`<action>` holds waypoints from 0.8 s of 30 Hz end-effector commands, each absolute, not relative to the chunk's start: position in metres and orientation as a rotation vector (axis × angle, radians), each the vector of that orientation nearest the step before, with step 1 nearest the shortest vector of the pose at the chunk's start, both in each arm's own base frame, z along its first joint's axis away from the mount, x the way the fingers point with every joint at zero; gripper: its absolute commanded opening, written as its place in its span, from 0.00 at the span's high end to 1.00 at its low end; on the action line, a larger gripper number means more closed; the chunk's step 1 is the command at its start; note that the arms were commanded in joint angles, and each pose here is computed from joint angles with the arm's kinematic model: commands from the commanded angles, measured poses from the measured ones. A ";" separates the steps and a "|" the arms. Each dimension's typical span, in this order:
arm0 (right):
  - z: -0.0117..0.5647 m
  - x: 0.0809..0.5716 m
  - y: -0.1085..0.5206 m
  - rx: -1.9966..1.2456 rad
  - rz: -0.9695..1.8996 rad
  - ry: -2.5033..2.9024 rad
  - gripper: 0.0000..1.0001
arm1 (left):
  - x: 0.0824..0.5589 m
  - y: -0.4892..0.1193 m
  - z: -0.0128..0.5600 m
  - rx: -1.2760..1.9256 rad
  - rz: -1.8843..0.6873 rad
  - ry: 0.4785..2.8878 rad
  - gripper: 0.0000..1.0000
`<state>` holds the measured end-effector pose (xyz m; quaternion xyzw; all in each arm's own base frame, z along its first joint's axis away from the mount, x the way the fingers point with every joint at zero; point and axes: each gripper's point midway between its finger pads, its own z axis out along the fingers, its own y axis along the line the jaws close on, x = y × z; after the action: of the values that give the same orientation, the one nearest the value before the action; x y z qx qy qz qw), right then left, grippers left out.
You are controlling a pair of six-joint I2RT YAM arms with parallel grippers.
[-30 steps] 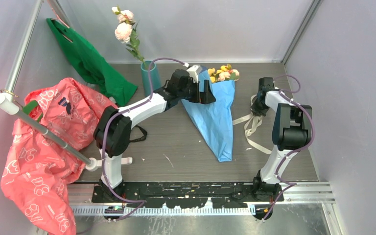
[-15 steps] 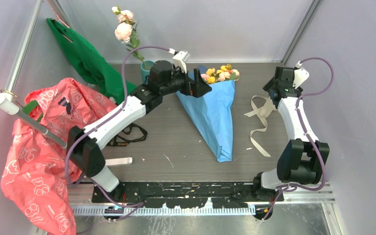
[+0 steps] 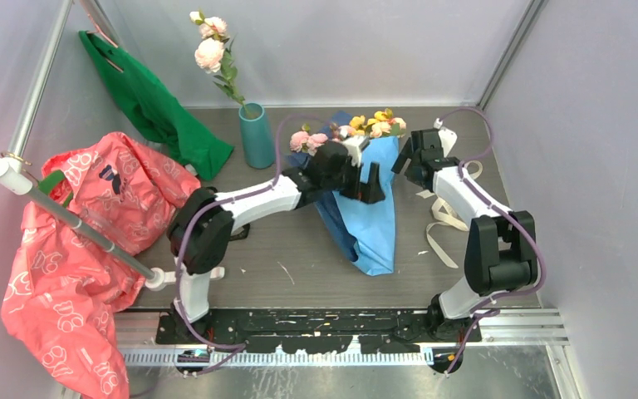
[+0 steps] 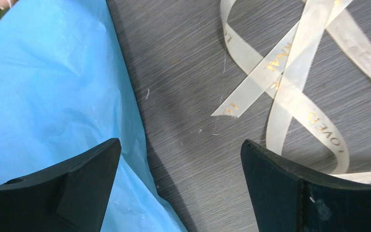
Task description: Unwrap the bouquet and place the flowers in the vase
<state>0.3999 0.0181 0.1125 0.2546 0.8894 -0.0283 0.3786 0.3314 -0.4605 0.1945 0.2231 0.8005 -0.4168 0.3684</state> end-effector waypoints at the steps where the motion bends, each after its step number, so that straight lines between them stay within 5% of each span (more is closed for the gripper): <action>1: 0.122 0.414 0.043 0.616 0.046 2.224 0.00 | 0.335 -0.432 0.142 0.440 -0.967 2.149 0.04; 13: 0.119 0.420 0.102 0.453 0.130 2.266 0.00 | 0.286 -0.379 0.100 0.372 -0.874 2.222 0.04; 24: 0.040 0.403 0.122 0.428 0.115 2.431 0.01 | 0.304 -0.380 0.074 0.376 -0.818 2.265 0.04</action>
<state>0.3993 0.1204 0.0456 0.1505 0.9354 0.0324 0.3182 0.2819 -0.3702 0.0675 0.1479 0.8835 -0.3073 0.3212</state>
